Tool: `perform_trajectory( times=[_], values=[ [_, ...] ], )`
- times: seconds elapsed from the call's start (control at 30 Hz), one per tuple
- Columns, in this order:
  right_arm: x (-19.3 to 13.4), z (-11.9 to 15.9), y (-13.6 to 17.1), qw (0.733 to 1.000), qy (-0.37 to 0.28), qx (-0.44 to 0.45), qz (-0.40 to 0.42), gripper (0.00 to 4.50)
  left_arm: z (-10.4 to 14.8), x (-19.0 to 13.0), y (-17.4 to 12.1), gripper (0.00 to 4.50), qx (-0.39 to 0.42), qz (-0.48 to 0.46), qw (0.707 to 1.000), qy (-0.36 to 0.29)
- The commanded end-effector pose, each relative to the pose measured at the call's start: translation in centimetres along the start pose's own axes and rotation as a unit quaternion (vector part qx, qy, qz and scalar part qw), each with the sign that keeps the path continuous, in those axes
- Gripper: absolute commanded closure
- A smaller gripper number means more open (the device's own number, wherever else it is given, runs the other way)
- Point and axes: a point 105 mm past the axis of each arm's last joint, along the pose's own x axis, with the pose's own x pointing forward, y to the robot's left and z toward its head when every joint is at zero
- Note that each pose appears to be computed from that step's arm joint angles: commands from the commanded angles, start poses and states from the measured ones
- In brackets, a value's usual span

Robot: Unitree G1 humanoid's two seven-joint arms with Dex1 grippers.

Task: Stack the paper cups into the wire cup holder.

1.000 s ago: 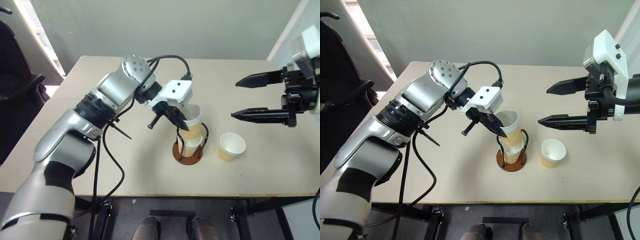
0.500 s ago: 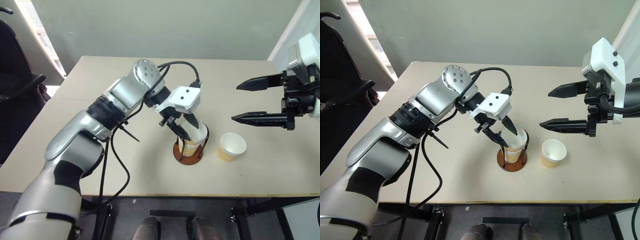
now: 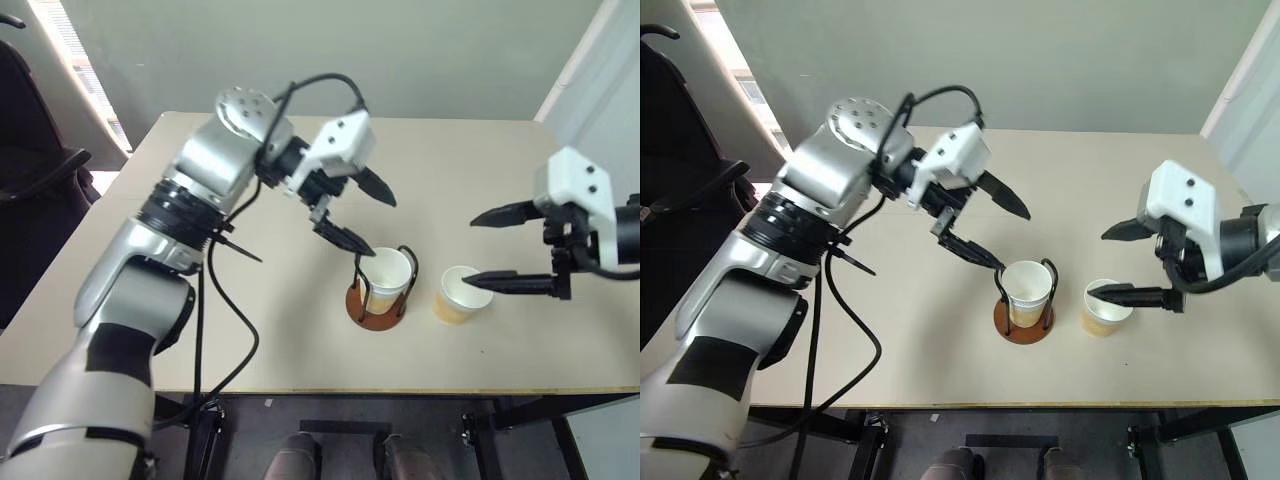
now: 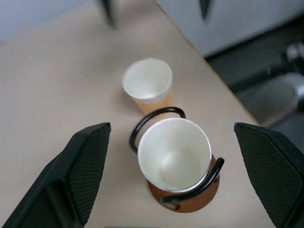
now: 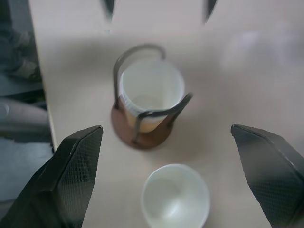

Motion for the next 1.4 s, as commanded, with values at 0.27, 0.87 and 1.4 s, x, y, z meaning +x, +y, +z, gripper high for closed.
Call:
perform_trajectory(
  times=[0.27, 0.87, 1.4],
  values=[
    [3.9, -6.1, 0.6, 0.993, 0.11, -0.034, 0.012, 0.0, -3.3, -3.9, -1.2, 0.04, -0.044, 0.048, 0.998, -0.007],
    [5.9, -8.8, -1.4, 0.985, 0.161, -0.054, 0.017, 2.77, -5.2, -5.3, -4.5, 0.0, -0.055, 0.06, 0.996, -0.043],
    [0.1, 3.9, -3.0, 0.985, 0.039, -0.171, -0.006, 4.48, -7.0, -5.6, -8.3, 0.0, -0.12, 0.044, 0.991, -0.045]
  ],
)
